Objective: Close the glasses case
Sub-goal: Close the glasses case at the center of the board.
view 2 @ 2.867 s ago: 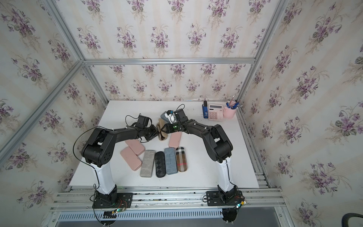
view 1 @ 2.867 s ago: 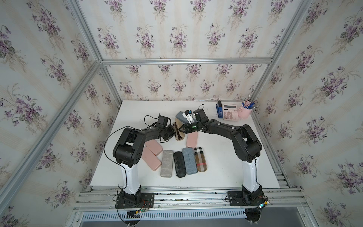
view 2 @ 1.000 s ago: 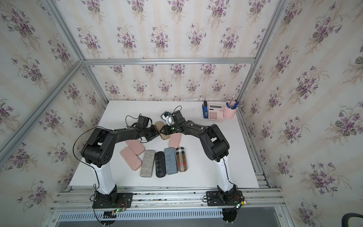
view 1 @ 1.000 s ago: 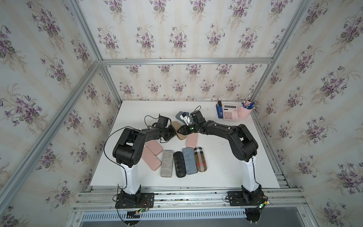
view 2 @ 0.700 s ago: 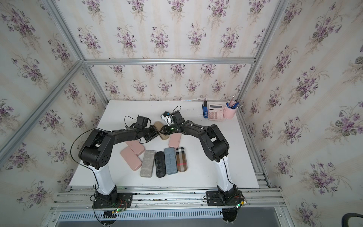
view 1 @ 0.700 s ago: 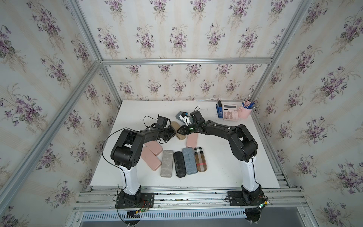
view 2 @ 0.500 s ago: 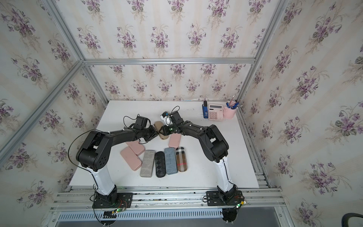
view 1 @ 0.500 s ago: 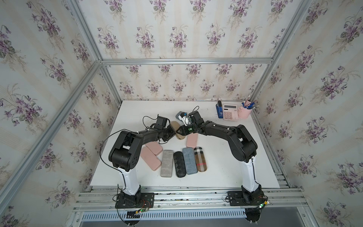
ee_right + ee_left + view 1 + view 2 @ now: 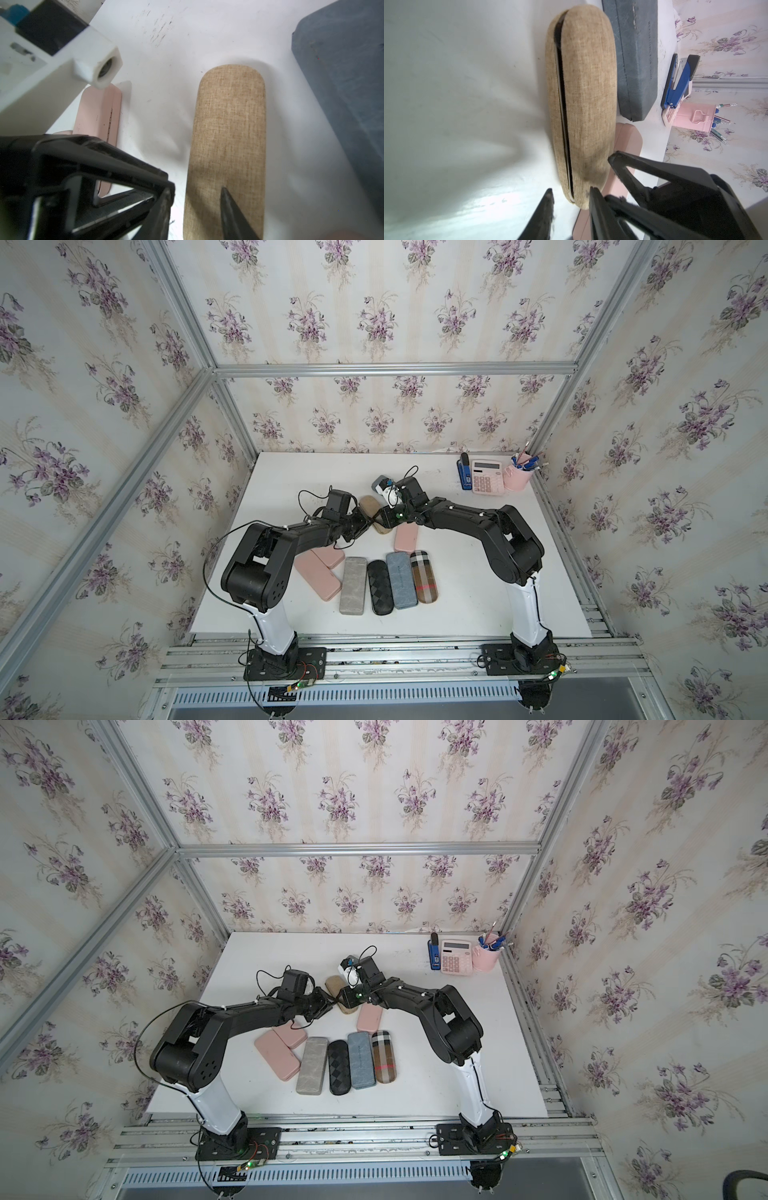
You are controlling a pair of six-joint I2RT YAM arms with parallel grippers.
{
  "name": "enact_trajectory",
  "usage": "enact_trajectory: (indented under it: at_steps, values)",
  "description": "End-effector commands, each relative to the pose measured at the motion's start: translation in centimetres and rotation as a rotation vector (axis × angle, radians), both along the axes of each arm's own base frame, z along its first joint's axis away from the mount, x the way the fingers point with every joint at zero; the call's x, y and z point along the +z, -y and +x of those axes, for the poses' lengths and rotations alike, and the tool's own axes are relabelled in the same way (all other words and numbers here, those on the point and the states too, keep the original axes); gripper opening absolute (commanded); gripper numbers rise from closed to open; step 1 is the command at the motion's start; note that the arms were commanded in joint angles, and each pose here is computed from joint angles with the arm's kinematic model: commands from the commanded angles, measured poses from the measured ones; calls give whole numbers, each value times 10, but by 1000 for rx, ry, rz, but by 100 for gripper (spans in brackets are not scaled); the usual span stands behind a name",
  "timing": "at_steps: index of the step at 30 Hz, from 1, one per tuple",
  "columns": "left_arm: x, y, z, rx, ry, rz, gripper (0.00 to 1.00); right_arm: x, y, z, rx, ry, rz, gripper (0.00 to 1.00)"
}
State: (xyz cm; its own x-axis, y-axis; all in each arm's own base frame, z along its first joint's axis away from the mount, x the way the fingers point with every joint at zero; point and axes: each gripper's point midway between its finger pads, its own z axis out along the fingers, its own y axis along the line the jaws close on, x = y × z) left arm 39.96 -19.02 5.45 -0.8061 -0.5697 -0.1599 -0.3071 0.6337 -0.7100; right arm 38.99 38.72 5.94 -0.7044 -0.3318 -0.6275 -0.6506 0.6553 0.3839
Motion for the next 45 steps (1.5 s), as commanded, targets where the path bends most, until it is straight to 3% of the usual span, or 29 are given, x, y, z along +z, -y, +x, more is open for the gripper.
enact_trajectory:
  at_steps: [1, 4, 9, 10, 17, 21, 26, 30, 37, 42, 45]
  values:
    - [42, 10, 19, -15, 168, -79, 37, -32, 22, -25, -3, -111, -128, 40]
    - [53, 4, 16, -1, 182, -69, 47, -30, 23, -26, -2, -108, -133, 40]
    - [73, -19, 6, 38, 186, -18, 71, -17, 23, -28, 4, -86, -109, 41]
    - [77, -24, 4, 47, 184, -4, 72, -15, 22, -28, 5, -85, -105, 42]
    - [104, -76, -27, 129, 161, 60, 73, -1, 23, -27, -17, -52, -77, 43]
    - [92, -131, -53, 234, 81, 145, 73, 29, 23, -30, -26, -9, -14, 46]
    - [83, -168, -94, 274, -10, 252, 72, 59, 30, -45, -27, -3, 37, 47]
    - [65, -193, -137, 334, -101, 354, 70, 69, 56, -67, -111, -29, 63, 51]
    - [36, -166, -179, 254, -170, 190, 61, 45, 109, -136, -223, -162, 91, 57]
    - [30, -154, -210, 206, -180, 249, 60, 19, 149, -177, -347, -213, 6, 60]
    - [29, -142, -214, 162, -187, 284, 60, 7, 165, -190, -416, -239, 22, 64]
